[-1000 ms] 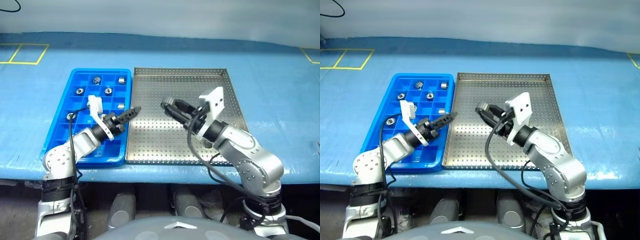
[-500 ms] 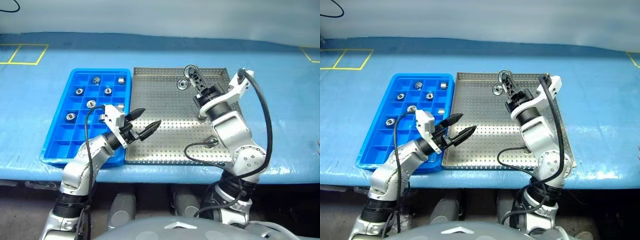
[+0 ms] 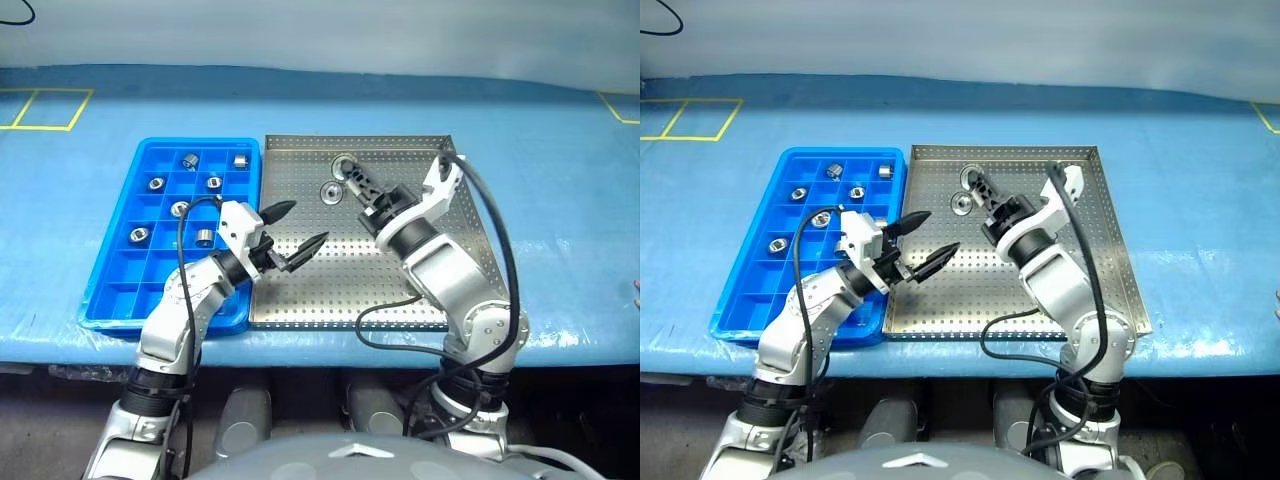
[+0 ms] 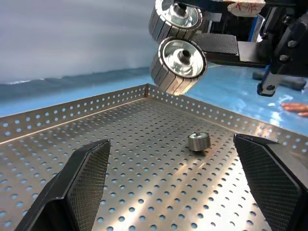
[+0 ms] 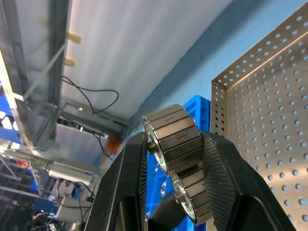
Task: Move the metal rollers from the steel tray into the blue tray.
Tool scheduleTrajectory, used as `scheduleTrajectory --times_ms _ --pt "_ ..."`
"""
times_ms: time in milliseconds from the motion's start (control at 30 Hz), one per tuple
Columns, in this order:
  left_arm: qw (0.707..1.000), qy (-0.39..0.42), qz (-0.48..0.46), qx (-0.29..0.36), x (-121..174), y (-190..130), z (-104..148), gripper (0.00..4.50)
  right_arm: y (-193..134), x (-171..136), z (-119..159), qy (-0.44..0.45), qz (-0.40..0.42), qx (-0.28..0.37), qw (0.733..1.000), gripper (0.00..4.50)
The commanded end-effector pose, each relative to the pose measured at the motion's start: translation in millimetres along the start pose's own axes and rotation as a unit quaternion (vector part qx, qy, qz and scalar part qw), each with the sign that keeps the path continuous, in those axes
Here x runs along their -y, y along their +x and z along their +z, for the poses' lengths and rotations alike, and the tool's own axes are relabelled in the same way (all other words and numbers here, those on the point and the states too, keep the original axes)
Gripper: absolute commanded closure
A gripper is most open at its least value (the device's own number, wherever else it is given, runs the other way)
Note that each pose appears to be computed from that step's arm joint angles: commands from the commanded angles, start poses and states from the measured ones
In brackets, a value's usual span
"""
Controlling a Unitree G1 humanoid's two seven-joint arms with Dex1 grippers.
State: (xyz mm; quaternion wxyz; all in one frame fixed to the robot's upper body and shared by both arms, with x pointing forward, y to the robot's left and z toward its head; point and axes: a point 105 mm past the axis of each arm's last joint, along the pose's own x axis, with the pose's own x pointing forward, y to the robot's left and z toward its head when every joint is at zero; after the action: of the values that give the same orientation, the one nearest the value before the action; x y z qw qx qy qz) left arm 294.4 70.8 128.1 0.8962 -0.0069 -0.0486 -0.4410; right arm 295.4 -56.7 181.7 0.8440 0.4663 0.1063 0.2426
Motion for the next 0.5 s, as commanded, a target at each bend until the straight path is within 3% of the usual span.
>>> scheduleTrajectory --times_ms 33,500 --pt "0.999 0.021 -0.028 0.006 7.8 5.5 8.5 0.00 -2.2 -13.5 -14.5 -0.084 0.031 -0.029 0.996 3.20" --pt "0.997 0.024 -0.037 -0.058 5.3 11.0 1.0 0.00 -0.6 -17.7 -25.3 -0.147 0.055 -0.043 0.987 3.20"
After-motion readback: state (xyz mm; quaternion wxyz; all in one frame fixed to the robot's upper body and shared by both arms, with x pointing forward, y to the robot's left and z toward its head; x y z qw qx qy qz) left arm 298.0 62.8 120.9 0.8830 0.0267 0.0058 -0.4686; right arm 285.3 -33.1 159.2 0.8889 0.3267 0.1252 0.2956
